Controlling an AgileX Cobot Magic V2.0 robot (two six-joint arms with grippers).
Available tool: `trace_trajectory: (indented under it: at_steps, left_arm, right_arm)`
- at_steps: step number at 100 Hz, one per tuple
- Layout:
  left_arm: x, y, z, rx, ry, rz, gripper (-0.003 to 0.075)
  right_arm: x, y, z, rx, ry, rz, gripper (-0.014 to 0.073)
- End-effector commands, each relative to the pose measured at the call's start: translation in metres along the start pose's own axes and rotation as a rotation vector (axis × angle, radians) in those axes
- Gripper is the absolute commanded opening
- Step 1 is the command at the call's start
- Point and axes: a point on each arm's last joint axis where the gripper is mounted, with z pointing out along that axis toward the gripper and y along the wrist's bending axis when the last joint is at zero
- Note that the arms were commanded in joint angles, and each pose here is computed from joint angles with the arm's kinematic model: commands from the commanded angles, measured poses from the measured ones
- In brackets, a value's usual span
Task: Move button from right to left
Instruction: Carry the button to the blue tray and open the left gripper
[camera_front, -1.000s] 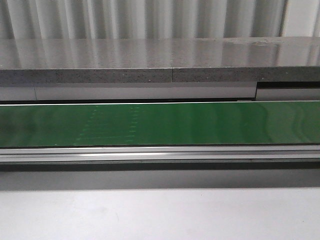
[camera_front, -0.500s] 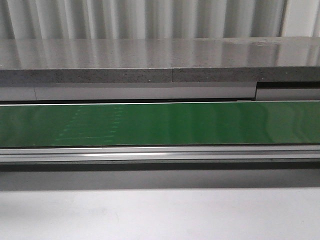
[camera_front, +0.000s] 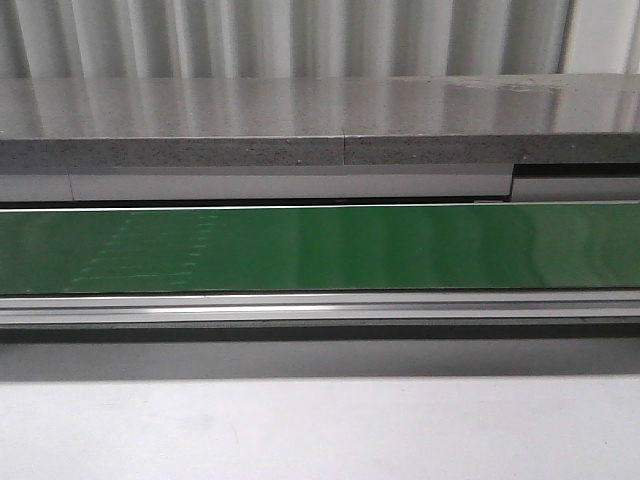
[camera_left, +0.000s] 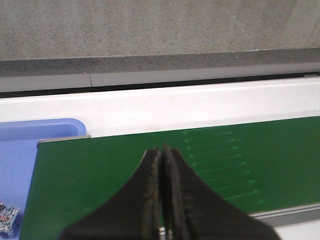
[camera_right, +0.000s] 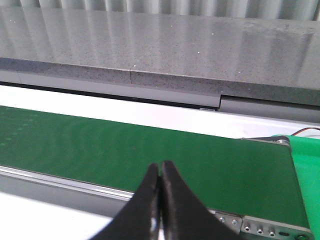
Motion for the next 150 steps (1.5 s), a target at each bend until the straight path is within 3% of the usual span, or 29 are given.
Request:
trace_trajectory:
  at_steps: [1, 53, 84, 126, 150]
  left_arm:
    - [-0.006, -0.002, -0.013, 0.012, -0.081, -0.008, -0.002]
    - [0.046, -0.001, -0.042, 0.004, -0.122, 0.015, -0.002]
    - [0.073, 0.005, -0.047, -0.06, -0.34, 0.064, -0.002]
    - [0.142, 0.011, -0.035, -0.134, -0.401, 0.034, -0.002]
    - [0.161, 0.013, -0.02, -0.131, -0.415, 0.032, -0.002]
  right_arm:
    - [-0.014, 0.0, -0.002, 0.005, -0.093, -0.007, -0.0065]
    - [-0.014, 0.0, -0.002, 0.005, -0.093, -0.007, -0.0065]
    - [-0.014, 0.0, -0.002, 0.005, -0.093, -0.007, -0.0065]
    - [-0.014, 0.0, -0.002, 0.005, -0.093, -0.007, -0.0065]
    - [-0.014, 0.0, -0.002, 0.005, -0.093, -0.007, -0.0065]
